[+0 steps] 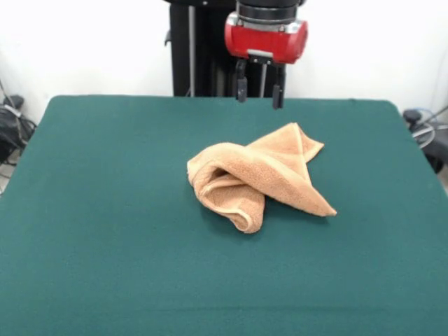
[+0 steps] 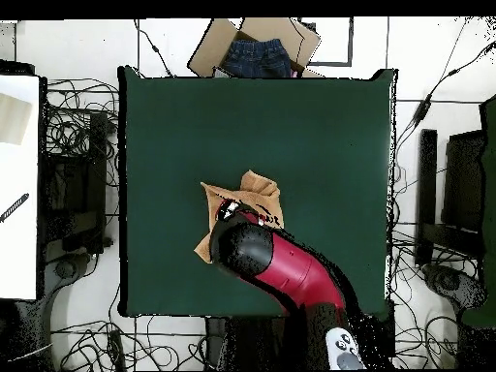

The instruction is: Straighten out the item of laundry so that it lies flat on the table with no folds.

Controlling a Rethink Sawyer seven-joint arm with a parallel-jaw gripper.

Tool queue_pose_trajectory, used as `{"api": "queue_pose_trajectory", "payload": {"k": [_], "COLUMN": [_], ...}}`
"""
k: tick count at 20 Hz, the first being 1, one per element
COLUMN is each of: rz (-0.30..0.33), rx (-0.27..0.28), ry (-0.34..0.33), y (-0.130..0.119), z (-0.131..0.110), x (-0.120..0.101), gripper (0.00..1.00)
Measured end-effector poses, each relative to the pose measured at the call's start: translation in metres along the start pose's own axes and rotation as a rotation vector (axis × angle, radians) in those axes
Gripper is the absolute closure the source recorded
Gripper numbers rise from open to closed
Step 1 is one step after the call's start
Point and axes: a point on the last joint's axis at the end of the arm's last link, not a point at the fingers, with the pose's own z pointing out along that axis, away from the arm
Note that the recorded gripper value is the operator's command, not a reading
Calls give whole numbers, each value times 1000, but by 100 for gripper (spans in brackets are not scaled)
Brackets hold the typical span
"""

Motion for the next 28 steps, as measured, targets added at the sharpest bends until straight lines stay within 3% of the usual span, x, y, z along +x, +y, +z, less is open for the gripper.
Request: {"api": "queue_pose_trajectory", "payload": {"k": [11,16,21,28], "rz": [14,-42,-87,-68], "rx": [2,29,20,22], "ry": [0,19,55,55], "y": [-7,15,41,38], "z": [0,2,6,27], "x": [-3,-1,-7,-24], "gripper": [0,0,0,0]}}
